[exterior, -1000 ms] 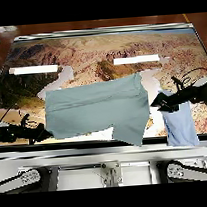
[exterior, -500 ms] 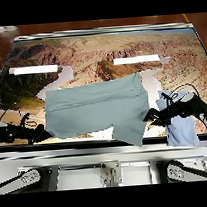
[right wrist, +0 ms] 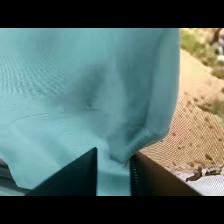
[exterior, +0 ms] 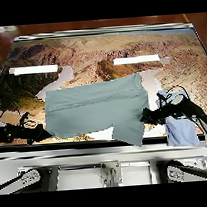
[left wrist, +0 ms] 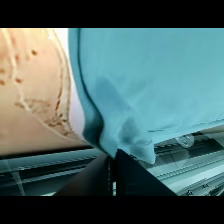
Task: Fold the shirts.
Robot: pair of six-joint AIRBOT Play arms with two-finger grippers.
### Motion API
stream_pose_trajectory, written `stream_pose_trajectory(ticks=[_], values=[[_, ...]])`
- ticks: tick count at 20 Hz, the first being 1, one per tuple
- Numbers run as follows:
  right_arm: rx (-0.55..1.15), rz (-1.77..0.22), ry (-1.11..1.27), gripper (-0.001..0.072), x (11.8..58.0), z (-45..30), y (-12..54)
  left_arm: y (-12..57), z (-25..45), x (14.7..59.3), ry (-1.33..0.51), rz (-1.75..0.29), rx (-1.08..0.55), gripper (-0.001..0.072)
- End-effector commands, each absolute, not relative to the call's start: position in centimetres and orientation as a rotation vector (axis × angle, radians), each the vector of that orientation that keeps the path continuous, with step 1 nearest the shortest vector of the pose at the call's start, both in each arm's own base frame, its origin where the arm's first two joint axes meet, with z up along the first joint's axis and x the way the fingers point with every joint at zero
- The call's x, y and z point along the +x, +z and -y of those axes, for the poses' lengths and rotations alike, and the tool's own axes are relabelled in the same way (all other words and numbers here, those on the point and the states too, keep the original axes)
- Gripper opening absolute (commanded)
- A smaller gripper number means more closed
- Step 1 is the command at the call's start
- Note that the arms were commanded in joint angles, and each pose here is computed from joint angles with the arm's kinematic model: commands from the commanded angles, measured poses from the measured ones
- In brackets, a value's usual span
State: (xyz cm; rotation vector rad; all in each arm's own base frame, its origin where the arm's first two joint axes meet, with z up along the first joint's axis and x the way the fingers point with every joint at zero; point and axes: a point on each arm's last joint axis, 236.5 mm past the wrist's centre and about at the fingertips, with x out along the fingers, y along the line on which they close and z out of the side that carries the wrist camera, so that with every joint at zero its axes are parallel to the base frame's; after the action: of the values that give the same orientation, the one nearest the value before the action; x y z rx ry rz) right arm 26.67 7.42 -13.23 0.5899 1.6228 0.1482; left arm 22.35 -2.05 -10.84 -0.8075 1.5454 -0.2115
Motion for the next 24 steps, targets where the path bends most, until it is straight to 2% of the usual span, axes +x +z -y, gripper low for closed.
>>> stream_pose_trajectory(ticks=[1, 2, 7, 13, 19, 24], values=[[0.552, -1.622, 0.155, 0.0140, 26.6, -7.5, -13.5, -11.0, 1.5, 22.7, -0.193, -1.526, -0.806, 0.0038], [0.551, -1.601, 0.165, 0.0061, 26.9, -7.6, -13.0, -10.8, 1.2, 22.9, -0.205, -1.514, -0.789, 0.0038], [0.534, -1.364, 0.261, 0.0059, 32.2, -8.5, -6.9, -6.9, -0.1, 27.4, -0.245, -1.338, -0.714, 0.0038], [0.655, -1.078, 0.277, 0.0059, 42.3, -8.9, 0.9, -1.8, -1.0, 34.6, -0.230, -1.167, -0.605, 0.0038], [0.714, -1.028, 0.274, 0.0059, 51.2, -8.4, 0.7, -2.2, -1.1, 41.3, -0.183, -1.133, -0.625, 0.0038], [0.764, -1.075, 0.255, 0.0060, 55.2, -8.9, -3.7, -4.8, -0.7, 45.6, -0.204, -1.176, -0.639, 0.0040]])
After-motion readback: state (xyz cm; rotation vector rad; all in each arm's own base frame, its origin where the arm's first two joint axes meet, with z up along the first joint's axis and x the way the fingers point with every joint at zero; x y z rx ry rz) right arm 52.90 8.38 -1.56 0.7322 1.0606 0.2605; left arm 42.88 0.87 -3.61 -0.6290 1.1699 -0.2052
